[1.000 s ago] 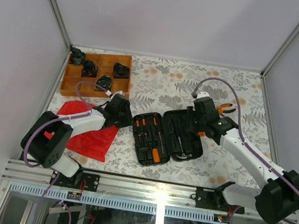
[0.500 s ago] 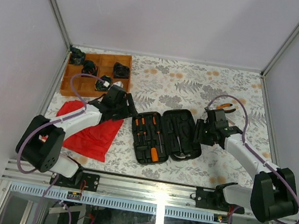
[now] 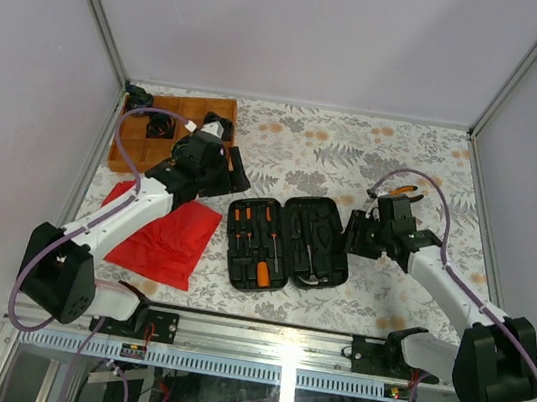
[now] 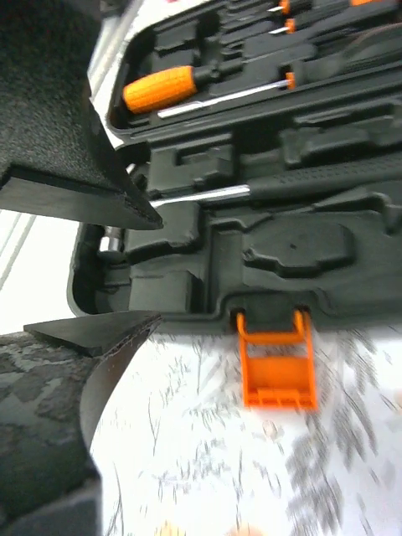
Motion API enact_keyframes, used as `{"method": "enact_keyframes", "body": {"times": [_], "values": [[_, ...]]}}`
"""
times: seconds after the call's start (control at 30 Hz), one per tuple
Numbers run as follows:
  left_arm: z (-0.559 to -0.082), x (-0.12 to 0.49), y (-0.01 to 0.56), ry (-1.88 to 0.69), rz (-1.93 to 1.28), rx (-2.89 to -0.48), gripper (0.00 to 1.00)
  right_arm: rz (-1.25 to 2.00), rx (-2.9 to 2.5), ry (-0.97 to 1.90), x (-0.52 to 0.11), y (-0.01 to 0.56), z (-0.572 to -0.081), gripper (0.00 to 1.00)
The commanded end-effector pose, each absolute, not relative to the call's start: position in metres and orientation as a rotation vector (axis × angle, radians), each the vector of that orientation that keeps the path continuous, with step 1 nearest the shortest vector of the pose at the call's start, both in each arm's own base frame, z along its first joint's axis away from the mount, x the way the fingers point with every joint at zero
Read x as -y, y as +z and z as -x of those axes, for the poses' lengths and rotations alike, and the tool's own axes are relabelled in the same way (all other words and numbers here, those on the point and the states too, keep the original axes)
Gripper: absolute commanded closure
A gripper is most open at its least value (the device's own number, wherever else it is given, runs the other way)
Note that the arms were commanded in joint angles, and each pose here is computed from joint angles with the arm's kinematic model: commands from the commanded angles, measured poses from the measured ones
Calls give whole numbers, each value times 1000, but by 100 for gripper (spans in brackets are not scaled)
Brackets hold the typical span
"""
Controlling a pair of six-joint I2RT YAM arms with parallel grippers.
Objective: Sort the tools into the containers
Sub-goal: Place the hammer in the storage box, then pick up the pliers at the center of the board.
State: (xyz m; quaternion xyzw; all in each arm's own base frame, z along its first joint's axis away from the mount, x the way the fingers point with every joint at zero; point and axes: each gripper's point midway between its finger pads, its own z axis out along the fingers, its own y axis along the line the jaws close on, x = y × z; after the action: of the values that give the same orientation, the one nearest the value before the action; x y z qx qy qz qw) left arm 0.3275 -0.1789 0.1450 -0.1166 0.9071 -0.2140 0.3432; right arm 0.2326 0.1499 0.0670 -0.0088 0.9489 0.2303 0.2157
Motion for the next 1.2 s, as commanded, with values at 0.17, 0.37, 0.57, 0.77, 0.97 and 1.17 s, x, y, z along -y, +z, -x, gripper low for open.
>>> {"method": "enact_keyframes", "body": {"times": [0.17,0.37,0.57,0.77,0.97,1.17], "values": [[-345,164,189,-420,128,-2280,28,-284,-2220,42,-65,148,-314,43],[-339,152,177,-352,129,-2290,27,-506,-2095,-2,-34,164,-353,34],[-331,160,169,-422,132,-2306,27,-755,-2028,165,-2,155,-392,34],[-332,159,167,-400,120,-2315,27,-947,-1990,320,23,134,-419,36],[-333,159,165,-400,121,-2324,27,-1072,-1971,378,38,112,-437,41],[-334,159,164,-420,130,-2330,27,-1133,-2010,362,48,87,-448,42]]}}
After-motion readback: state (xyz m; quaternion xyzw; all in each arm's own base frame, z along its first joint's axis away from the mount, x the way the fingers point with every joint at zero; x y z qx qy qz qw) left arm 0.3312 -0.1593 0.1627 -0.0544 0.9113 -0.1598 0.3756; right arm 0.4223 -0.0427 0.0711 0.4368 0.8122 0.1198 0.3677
